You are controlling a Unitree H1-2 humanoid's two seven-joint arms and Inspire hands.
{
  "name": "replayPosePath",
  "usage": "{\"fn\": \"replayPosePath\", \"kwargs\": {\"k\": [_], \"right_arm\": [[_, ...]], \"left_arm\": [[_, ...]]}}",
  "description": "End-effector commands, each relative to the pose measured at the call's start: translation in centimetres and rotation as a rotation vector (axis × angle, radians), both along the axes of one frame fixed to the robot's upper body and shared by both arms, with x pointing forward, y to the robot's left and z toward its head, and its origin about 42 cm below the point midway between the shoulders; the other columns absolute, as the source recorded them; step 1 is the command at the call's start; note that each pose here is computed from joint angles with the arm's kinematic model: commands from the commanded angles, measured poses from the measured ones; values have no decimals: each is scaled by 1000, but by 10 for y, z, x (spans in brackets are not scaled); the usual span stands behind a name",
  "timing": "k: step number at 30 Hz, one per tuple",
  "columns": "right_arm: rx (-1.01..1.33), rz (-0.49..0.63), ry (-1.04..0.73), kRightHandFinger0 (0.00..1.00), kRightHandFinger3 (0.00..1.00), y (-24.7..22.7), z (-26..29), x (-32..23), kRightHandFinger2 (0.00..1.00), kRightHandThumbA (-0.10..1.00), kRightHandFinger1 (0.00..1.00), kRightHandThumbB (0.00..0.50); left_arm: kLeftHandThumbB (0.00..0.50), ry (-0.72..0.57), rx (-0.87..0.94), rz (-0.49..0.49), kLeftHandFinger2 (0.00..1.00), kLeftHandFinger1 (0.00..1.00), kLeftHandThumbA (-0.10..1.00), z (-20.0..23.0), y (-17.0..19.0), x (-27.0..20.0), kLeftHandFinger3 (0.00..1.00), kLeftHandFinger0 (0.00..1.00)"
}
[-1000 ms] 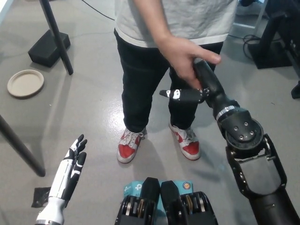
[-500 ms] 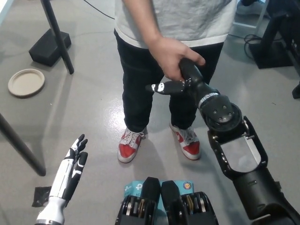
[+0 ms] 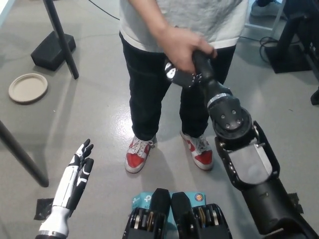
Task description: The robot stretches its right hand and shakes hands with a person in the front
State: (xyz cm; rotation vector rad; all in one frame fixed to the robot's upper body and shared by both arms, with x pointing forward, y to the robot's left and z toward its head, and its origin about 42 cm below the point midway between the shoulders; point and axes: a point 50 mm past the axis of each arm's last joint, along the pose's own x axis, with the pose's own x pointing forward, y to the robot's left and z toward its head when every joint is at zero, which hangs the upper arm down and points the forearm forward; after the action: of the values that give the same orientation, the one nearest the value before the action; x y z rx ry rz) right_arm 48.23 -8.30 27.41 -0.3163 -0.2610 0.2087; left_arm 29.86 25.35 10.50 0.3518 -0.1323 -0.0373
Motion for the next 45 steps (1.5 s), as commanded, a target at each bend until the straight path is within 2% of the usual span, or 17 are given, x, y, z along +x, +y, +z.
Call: {"fn": "replayPosePath", "kwargs": {"k": [1,9,12,14,17,18,25,28,31,33,39,45], "right_arm": [[54,-7,-171,1000,1000,-5,35,-30,1000,224,1000,190],[120,113,-471,1000,1000,-16,99,-137,1000,267,1000,172],[182,160,-585,1000,1000,-18,124,-178,1000,227,1000,204],[185,161,-620,1000,1000,-18,130,-185,1000,180,1000,212],[163,149,-587,1000,1000,-17,126,-172,1000,143,1000,216],[125,139,-536,1000,1000,-17,116,-158,1000,146,1000,198],[-15,31,-178,1000,1000,1,45,-53,1000,203,1000,191],[-69,9,-77,1000,1000,10,22,-14,1000,221,1000,206],[-122,-27,38,1000,1000,16,5,19,1000,231,1000,198],[-142,-27,88,1000,1000,17,-2,33,1000,282,1000,210],[-209,-36,155,1000,1000,14,-16,52,1000,355,1000,249],[-150,-11,41,1000,1000,15,2,29,1000,392,1000,254]], "left_arm": [[37,-55,-7,0,1000,1000,1000,14,0,4,1000,1000],[23,-55,-4,1,1000,1000,1000,14,2,3,1000,1000],[25,-52,-2,3,1000,1000,1000,14,2,4,1000,1000],[22,-54,-6,4,1000,1000,1000,13,2,4,1000,1000],[15,-55,-4,1,1000,1000,1000,13,2,4,1000,1000],[24,-50,-3,-2,1000,1000,1000,14,1,4,1000,1000],[22,-64,-7,-7,1000,1000,1000,18,0,6,1000,1000],[3,-73,-4,-7,1000,1000,1000,21,0,8,1000,1000],[5,-75,11,-10,1000,1000,1000,23,-1,10,1000,1000],[8,-78,13,-11,1000,1000,1000,23,-1,11,1000,1000],[5,-85,12,-23,1000,1000,1000,24,-3,12,1000,1000],[13,-80,8,-22,1000,1000,1000,28,-1,14,1000,1000]]}}
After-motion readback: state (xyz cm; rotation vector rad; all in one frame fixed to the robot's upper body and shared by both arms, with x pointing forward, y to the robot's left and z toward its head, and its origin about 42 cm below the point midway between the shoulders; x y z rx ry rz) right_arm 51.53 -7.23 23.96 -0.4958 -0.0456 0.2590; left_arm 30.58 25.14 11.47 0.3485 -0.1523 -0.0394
